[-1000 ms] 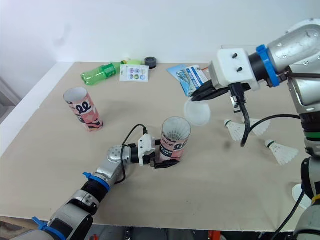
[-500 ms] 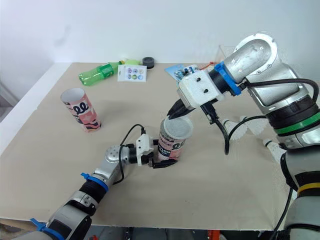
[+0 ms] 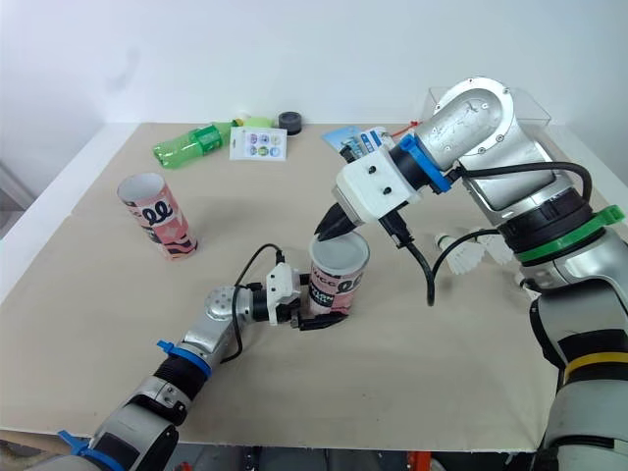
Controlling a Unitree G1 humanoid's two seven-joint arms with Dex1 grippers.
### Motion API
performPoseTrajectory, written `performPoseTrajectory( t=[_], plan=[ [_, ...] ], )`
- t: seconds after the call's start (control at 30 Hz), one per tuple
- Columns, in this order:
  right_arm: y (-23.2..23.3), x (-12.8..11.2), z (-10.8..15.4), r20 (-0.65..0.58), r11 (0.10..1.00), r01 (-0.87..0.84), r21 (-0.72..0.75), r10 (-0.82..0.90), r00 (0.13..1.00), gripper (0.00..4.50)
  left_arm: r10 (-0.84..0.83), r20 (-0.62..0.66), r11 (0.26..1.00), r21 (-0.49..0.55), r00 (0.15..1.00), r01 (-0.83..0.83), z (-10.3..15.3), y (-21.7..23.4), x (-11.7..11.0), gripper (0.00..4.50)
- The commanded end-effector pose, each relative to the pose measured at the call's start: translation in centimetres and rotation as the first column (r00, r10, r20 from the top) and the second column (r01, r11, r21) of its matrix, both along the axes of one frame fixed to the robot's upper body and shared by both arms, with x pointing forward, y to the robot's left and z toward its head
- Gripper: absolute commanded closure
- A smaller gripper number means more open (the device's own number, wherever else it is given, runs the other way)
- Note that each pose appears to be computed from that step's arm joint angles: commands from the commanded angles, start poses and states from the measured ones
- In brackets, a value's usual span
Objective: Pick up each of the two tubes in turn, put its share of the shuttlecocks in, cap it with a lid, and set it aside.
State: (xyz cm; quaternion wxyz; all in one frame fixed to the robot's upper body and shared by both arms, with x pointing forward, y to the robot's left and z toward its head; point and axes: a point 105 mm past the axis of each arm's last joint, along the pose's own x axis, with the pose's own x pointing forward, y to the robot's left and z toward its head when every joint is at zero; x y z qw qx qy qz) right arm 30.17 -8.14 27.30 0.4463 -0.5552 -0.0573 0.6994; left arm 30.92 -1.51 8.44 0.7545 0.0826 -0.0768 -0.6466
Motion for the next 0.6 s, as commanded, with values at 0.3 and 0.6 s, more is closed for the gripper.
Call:
performPoseTrajectory(
  t=[0.3, 0.6],
  plan=[
    [-0.93, 0.36, 1.45, 0.094, 0.999, -0.003, -0.053, 0.008, 0.996, 4.44, 0.033, -0.082, 0.997, 0.067, 0.996, -0.028, -2.55, 1.01, -0.16, 1.01],
    [-1.00, -0.24, 1.10, 0.080, 0.997, -0.006, -0.076, 0.012, 0.997, 4.44, 0.033, -0.086, 0.997, 0.068, 0.996, -0.027, -2.45, 1.02, 0.04, 1.01]
  ],
)
